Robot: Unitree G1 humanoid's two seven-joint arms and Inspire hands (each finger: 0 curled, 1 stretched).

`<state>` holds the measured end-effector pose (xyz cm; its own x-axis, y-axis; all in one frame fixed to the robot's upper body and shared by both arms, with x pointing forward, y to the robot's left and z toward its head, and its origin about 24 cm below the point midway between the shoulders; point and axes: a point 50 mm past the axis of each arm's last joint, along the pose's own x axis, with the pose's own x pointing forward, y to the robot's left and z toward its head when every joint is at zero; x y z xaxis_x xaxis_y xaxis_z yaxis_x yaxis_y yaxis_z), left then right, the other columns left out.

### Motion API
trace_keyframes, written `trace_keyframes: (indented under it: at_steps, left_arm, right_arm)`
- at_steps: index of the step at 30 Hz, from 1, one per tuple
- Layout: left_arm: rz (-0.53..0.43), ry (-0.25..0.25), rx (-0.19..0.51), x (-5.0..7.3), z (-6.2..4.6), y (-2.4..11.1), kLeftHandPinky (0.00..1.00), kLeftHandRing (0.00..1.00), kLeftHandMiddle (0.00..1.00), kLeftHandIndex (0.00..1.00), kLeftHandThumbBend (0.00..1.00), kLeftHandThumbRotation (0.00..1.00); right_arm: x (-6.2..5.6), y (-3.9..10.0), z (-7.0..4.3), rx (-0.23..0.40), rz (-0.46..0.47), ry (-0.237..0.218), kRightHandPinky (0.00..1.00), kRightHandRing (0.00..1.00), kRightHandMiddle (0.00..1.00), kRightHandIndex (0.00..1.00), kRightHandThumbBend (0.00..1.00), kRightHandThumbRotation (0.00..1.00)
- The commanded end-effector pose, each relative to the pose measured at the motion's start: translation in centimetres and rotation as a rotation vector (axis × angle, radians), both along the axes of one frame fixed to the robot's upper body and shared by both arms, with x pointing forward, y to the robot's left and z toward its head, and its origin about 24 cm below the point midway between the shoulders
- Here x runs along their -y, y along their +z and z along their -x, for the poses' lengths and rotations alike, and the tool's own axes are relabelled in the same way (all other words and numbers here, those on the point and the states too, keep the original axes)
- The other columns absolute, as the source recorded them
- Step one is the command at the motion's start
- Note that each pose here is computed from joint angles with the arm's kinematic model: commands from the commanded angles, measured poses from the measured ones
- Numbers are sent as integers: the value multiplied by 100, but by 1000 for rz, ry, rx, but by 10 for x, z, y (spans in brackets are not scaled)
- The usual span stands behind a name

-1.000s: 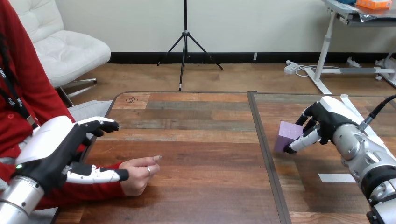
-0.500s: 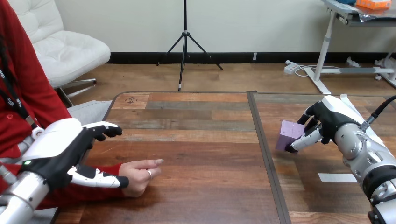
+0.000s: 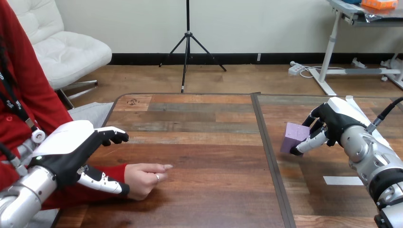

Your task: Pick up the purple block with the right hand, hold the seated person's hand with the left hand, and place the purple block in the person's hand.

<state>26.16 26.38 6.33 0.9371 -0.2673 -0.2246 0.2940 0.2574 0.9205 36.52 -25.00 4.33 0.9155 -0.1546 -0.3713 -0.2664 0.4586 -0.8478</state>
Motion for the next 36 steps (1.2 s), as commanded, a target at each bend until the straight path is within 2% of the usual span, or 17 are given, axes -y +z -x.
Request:
trace_keyframes:
  at_steps: [1, 12, 19, 31, 36]
  left_arm:
    - [-42, -19, 17, 0, -15, 18, 76, 79, 81, 81, 100, 29]
    - [-24, -26, -47, 5, -20, 16, 75, 80, 81, 81, 100, 29]
    - [-64, -55, -76, 10, -22, 16, 74, 79, 80, 80, 100, 26]
    - [-91, -33, -150, 15, -25, 15, 77, 80, 81, 80, 100, 19]
    - [-114, -34, -162, 17, -27, 15, 78, 81, 82, 81, 100, 18]
  right_arm:
    - [-1, 22, -11, 94, -5, 8, 41, 47, 51, 50, 76, 0]
    - [0, 23, -11, 96, -3, 2, 41, 46, 50, 50, 76, 0]
    - [1, 23, -11, 98, -11, -4, 41, 46, 49, 50, 76, 0]
    - [1, 23, -11, 98, -17, -7, 40, 45, 49, 50, 76, 0]
    - [1, 23, -11, 97, -18, -9, 40, 45, 49, 50, 76, 0]
